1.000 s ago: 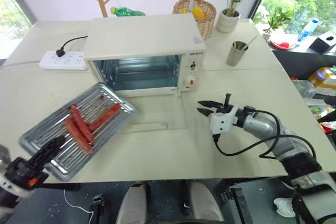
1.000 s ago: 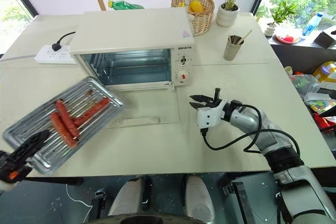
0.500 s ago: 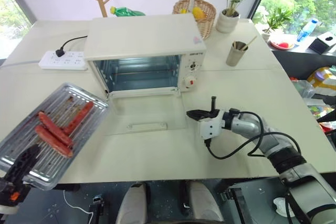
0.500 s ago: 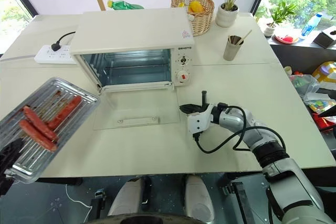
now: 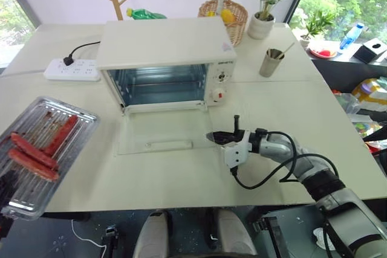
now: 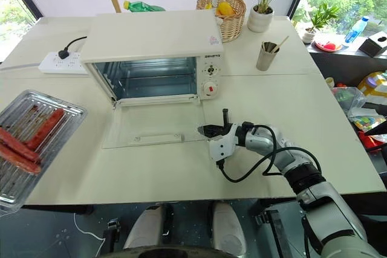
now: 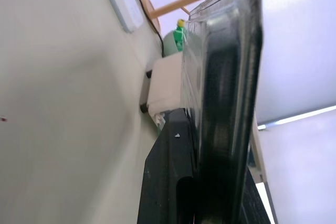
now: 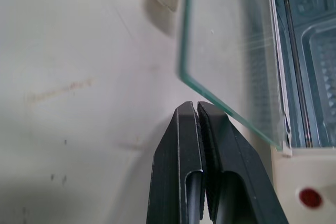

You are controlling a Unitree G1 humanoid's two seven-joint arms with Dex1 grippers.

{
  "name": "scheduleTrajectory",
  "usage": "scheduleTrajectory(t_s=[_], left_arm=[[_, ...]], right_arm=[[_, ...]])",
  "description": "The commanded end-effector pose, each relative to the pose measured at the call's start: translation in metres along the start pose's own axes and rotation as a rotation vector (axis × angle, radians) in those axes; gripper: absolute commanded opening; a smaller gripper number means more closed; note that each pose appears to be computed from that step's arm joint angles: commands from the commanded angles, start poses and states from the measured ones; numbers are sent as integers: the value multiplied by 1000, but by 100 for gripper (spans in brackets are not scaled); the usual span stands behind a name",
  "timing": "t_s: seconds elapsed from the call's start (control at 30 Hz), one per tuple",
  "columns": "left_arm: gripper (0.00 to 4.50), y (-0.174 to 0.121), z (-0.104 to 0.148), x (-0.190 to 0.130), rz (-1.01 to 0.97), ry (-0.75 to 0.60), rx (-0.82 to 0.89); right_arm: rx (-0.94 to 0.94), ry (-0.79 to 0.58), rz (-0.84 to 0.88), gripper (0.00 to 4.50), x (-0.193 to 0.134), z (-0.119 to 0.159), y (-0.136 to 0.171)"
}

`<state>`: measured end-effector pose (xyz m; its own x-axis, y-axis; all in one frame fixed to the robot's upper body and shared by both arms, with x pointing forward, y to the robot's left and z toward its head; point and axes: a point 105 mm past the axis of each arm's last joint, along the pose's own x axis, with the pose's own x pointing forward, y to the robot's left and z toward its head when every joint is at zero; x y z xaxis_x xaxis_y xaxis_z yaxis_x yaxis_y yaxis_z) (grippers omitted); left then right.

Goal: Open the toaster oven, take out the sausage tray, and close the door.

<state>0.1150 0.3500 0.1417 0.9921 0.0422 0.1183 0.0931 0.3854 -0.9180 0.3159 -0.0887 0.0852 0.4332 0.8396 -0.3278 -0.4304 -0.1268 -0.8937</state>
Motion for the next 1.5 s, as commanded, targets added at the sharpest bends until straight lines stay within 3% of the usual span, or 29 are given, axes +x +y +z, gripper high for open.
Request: scheduleTrajectory(t_s=[0.03,0.27,0.6,0.8,1.23,1.5], left_arm=[[0,-7,19,-3,-28,-75,21],[0,2,28,7,-14,-121,-12],[0,14,21,26,-3,-88,-66],[0,17,14,33,2,-37,-77],[0,10,-47,55,-11,452,22],[0,10,-99,84,-70,851,79]], right_arm=[[-59,-47,-43,11,-1,12,-20],[-48,-116,-88,11,0,29,-32],[-141,-38,-442,11,-7,26,-125],[-147,-17,-452,11,-9,26,-124],[-157,34,-381,11,-30,22,-104],[-136,20,-315,11,-52,35,-82]])
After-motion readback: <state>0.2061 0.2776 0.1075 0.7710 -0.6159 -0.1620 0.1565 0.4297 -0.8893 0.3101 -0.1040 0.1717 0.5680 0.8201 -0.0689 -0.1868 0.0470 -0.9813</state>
